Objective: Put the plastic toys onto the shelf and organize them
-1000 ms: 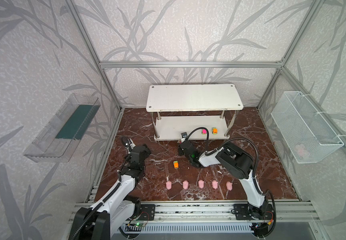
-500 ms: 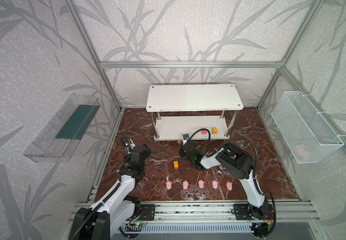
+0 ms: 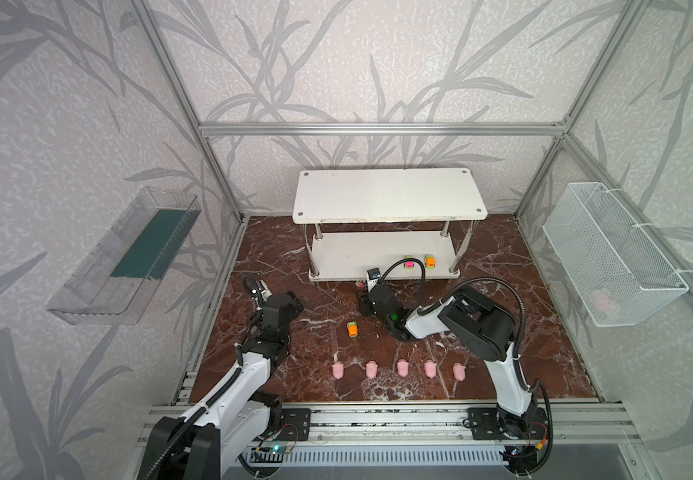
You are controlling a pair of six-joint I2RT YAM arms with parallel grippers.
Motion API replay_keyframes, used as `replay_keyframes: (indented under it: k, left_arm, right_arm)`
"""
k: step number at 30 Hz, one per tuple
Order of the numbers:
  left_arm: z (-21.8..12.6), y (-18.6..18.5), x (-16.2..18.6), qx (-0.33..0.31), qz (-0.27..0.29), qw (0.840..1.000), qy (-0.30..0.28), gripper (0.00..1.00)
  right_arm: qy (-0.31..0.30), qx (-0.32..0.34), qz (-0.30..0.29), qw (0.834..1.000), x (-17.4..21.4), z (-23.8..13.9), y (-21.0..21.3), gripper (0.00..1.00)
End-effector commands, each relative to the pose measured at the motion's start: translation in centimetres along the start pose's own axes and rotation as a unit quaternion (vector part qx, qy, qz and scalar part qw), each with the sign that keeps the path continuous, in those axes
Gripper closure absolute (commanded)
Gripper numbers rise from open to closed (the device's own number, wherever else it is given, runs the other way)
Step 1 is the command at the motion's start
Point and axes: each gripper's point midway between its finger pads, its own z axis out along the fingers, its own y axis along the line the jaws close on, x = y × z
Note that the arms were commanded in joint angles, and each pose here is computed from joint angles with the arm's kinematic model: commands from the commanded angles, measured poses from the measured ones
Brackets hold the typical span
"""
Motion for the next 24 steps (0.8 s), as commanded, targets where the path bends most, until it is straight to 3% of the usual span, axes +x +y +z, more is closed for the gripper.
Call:
replay_keyframes:
  k: [1, 9, 24]
  left_arm:
    - [-0.1, 0.2, 0.0, 0.000, -0.017, 1.000, -0.004, 0.11]
    - [-0.1, 0.2, 0.0, 0.001, -0.015, 1.000, -0.003, 0.11]
    - [0.2, 0.2, 0.3, -0.002, -0.012, 1.000, -0.001, 0.11]
  right_arm:
    - [-0.012, -0.010, -0.002, 1.000, -1.6, 0.9, 1.1, 0.38]
    - [-0.007, 0.011, -0.001, 1.000, -1.5, 3.5, 1.2, 0.39]
    - [0.017, 0.049, 0.027, 0.998, -0.8, 4.3, 0.0, 0.39]
